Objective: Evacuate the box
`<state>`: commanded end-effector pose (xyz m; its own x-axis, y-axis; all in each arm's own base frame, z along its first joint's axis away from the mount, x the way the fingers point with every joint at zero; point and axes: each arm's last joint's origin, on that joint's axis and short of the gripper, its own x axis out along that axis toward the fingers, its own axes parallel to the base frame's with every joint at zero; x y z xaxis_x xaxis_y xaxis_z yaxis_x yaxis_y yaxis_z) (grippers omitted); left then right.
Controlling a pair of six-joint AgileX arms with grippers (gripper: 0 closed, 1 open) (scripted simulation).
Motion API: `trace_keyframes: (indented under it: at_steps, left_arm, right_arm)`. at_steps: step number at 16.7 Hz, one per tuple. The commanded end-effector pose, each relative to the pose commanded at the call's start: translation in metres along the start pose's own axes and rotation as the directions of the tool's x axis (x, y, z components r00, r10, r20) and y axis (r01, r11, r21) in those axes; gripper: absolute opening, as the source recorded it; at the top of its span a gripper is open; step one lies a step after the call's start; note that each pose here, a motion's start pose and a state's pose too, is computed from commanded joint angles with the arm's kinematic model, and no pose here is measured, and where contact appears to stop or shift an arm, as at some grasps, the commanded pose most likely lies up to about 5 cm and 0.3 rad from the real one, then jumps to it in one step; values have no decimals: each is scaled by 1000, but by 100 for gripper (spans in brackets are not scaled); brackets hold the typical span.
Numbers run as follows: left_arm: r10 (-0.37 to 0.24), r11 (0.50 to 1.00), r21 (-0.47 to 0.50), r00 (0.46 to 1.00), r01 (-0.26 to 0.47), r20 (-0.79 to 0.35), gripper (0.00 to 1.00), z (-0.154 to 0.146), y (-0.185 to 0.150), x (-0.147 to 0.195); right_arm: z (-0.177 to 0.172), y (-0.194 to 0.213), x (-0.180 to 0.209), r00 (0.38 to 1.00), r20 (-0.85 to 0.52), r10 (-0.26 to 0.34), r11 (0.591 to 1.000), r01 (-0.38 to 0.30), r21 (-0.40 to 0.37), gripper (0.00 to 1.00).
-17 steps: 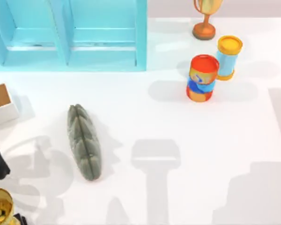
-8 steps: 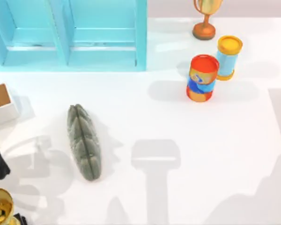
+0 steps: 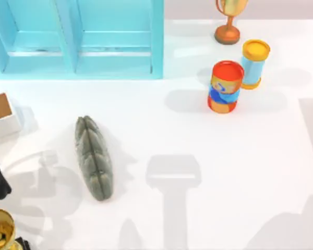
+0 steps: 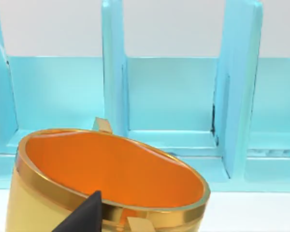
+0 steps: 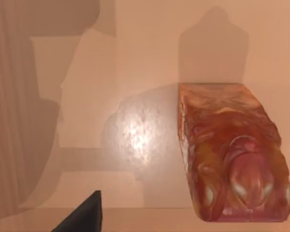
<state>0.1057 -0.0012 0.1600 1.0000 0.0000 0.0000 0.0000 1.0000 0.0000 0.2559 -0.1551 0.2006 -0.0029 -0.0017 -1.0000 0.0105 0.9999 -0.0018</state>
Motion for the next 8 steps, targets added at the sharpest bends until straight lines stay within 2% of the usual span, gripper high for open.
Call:
trace_keyframes:
  at_steps: [5, 8]
  left_arm:
    - [0, 1000, 0, 1000, 0, 0, 100, 0, 0, 0]
    - [0, 1000, 0, 1000, 0, 0, 100, 0, 0, 0]
  right_arm:
    - [2, -1, 51, 1000, 3, -1, 1000, 1, -1, 100]
    - [1, -1, 68, 1000, 2, -1, 1000, 1, -1, 100]
